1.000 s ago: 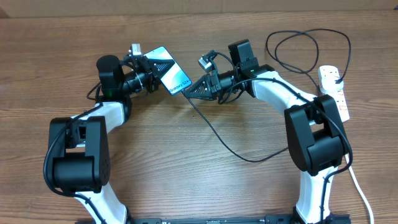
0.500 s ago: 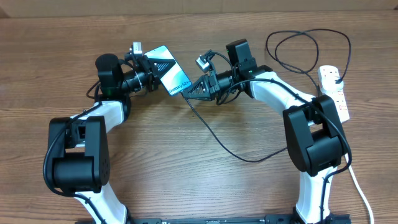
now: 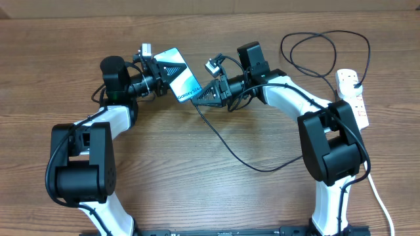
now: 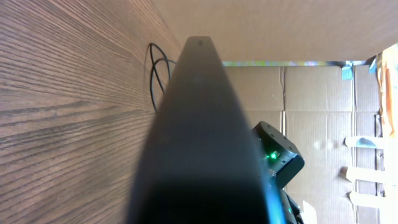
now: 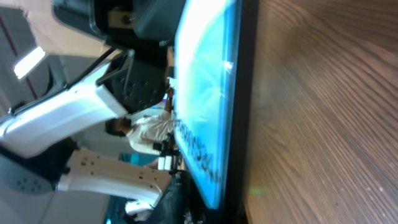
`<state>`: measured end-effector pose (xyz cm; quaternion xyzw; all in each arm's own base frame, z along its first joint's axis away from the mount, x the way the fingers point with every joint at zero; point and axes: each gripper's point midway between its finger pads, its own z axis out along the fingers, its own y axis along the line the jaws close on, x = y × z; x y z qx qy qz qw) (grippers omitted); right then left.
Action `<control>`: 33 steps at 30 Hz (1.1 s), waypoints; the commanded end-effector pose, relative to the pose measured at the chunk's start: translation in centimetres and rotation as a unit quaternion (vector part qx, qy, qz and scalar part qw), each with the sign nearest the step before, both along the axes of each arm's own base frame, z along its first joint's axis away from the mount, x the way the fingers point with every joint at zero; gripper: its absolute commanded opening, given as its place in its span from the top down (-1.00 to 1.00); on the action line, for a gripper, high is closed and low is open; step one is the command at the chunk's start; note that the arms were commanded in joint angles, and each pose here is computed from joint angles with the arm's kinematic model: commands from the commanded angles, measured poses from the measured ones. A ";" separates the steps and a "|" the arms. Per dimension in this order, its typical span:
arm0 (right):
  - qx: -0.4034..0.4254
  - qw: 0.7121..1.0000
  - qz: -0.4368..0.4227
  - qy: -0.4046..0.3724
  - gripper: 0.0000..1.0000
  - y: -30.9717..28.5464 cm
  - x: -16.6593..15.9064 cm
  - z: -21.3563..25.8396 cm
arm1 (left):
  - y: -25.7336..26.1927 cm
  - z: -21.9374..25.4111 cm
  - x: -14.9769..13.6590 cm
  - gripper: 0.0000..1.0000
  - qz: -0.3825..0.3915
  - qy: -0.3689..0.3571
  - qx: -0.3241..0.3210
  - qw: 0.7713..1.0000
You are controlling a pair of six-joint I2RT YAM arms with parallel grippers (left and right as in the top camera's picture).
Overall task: Plug charger to phone and switch on socket
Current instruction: 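Open the right gripper and pull it back rightward from the phone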
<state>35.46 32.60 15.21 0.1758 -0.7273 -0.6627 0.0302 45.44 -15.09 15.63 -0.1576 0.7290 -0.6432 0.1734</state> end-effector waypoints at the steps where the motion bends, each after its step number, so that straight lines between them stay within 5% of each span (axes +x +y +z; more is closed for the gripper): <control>1: 0.031 0.998 0.015 -0.053 0.65 0.2 0.1 1.6 | -3.0 0.1 -3.4 0.91 -0.103 -0.012 -0.011 0.995; 6: 0.017 0.995 -0.015 -0.097 -0.03 -3.2 0.4 2.6 | -1.4 0.0 -2.5 0.91 -0.077 -0.010 -0.009 0.997; 13: -0.144 0.973 -0.090 -0.155 -0.61 -8.2 1.5 1.8 | -1.1 -2.2 -2.3 0.91 -0.058 0.013 0.018 0.998; 20: -0.246 0.944 -0.120 -0.182 -0.64 -10.6 1.4 1.8 | -2.5 -5.1 -3.2 0.92 -0.060 0.036 0.066 0.995; 33: -0.282 0.936 -0.122 -0.170 -0.68 -11.5 0.8 1.1 | -4.2 -5.3 -2.0 0.92 -0.098 -0.012 0.221 0.970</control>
